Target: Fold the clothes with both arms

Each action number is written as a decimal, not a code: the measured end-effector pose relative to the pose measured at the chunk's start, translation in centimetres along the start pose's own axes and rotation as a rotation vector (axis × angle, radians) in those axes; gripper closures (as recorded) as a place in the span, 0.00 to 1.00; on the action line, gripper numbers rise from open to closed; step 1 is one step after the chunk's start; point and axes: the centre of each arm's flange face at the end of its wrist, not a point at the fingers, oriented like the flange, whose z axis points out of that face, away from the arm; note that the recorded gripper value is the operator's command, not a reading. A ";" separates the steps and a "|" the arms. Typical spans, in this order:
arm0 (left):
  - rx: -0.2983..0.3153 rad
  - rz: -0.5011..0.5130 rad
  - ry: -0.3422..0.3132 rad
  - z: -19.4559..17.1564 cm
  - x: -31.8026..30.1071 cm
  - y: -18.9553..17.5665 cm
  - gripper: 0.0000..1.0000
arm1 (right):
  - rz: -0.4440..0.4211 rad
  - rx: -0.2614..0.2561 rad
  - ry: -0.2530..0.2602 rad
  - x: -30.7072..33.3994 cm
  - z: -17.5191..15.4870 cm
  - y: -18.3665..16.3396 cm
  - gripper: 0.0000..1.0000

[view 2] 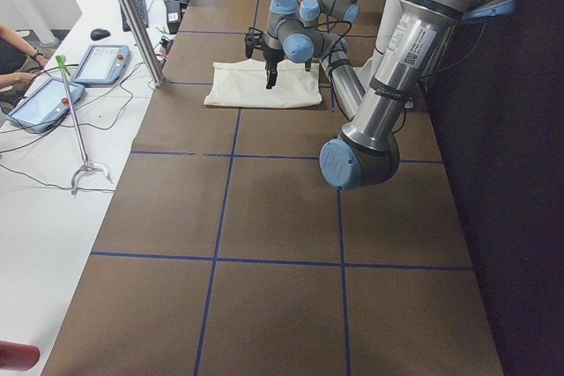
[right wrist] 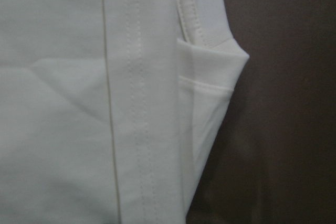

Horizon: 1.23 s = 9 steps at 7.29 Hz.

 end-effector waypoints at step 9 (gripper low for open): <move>-0.015 0.005 0.002 0.5 0.5 0.8 0.00 | -0.054 0.016 0.033 4.2 0.4 -2.4 0.00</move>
